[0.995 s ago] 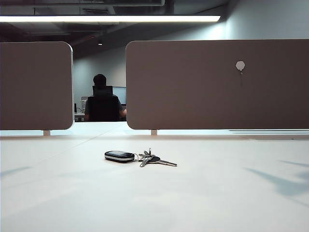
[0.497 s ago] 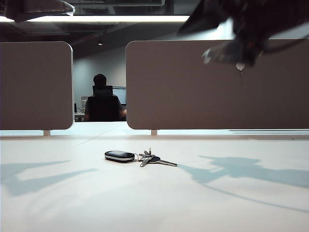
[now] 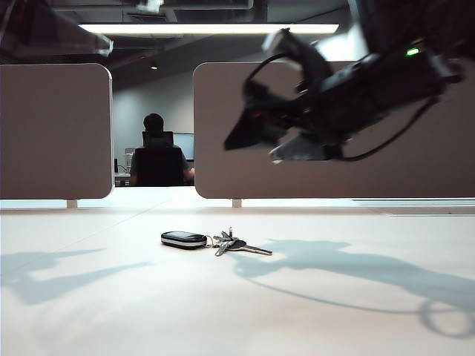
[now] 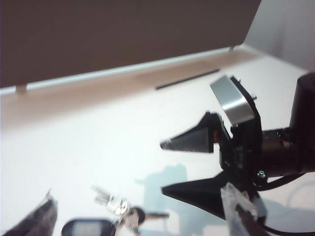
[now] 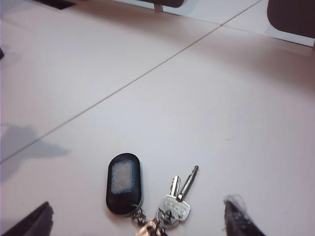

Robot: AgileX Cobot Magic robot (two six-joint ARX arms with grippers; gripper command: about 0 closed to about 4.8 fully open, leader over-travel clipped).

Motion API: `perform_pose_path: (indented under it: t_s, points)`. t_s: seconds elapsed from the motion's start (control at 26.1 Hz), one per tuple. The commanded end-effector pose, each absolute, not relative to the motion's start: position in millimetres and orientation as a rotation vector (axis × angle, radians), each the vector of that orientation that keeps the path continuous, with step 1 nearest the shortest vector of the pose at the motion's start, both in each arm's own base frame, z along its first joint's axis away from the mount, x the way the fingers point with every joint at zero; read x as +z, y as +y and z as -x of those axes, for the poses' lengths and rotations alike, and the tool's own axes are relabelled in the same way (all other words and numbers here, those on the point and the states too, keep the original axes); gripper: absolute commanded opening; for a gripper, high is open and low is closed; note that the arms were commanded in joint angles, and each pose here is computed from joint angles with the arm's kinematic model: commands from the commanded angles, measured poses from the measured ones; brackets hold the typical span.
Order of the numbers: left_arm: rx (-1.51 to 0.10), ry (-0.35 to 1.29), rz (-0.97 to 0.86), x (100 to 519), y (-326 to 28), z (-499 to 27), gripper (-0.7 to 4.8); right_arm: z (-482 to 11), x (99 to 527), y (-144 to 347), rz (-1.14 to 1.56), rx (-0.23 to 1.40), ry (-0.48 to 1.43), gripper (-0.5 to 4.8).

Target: Hang the bunch of keys on the hook.

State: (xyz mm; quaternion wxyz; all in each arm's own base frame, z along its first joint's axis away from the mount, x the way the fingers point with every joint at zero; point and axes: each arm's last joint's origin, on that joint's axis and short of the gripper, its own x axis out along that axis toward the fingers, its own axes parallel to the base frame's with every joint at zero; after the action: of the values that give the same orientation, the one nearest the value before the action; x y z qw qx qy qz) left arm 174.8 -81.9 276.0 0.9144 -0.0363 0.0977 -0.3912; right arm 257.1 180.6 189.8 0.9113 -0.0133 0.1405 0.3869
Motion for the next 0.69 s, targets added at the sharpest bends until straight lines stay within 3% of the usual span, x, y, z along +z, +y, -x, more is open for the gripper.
perform_pose_path:
  t_s: [0.04, 0.38, 0.69]
  points:
    - [-0.788, 0.221, 0.060, 274.3, -81.7, -175.9, 4.79, -269.6, 184.2, 198.1, 0.073, 0.737, 0.280, 4.35]
    - [-0.773, 0.249, 0.010, 269.5, -81.2, -176.1, 4.79, -291.2, 165.4, 231.3, 0.191, 0.611, 0.502, 4.26]
    - [-0.772, 0.261, 0.010, 268.3, -81.1, -175.9, 4.79, -287.4, 153.5, 236.0, 0.238, 0.559, 0.548, 4.26]
